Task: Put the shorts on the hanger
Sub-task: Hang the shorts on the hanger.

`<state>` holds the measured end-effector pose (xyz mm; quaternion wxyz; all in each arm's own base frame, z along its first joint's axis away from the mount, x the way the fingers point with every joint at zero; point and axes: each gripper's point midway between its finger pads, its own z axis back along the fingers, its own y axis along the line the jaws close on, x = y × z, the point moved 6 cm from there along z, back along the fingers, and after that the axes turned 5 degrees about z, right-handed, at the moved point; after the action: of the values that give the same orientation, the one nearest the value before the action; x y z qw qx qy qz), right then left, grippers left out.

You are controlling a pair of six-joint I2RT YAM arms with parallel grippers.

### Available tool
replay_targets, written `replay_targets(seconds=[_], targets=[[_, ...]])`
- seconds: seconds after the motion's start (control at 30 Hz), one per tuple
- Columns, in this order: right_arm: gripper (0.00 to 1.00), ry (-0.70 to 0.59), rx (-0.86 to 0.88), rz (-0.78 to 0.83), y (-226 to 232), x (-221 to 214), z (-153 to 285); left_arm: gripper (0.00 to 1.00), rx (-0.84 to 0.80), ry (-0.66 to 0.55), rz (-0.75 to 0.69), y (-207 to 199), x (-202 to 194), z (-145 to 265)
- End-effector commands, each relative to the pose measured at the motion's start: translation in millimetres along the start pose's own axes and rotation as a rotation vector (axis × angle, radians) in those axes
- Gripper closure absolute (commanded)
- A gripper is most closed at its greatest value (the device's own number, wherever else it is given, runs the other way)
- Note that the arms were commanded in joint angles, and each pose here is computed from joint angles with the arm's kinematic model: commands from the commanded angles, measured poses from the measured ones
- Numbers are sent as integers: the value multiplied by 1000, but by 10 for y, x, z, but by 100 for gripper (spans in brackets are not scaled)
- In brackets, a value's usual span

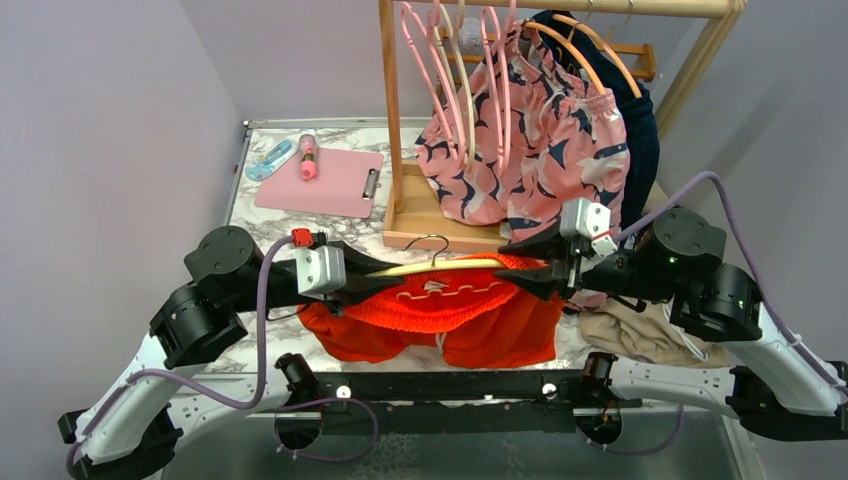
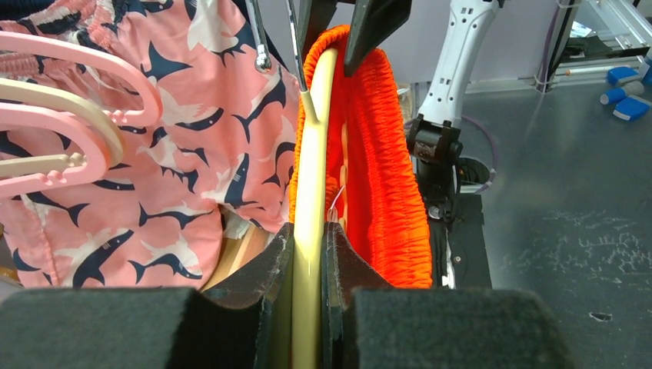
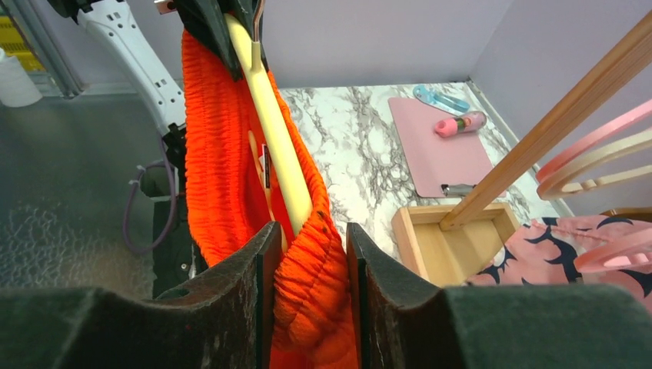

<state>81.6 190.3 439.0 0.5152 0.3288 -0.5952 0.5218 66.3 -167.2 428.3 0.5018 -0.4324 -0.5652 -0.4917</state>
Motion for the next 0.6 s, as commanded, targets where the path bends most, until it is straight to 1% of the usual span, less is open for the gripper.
replay_targets(seconds=[0.0, 0.2, 0.4, 0.57], targets=[[63, 45, -67, -16, -31, -109, 132, 100, 10, -141, -77, -52, 320, 146], [72, 87, -114, -24, -61, -216, 155, 100, 14, -168, -77, -88, 361, 209], [88, 109, -122, -31, -59, -272, 158, 100, 28, -185, -77, -107, 384, 268], [90, 133, -148, -41, -73, -308, 199, 100, 42, -191, -72, -123, 363, 317]])
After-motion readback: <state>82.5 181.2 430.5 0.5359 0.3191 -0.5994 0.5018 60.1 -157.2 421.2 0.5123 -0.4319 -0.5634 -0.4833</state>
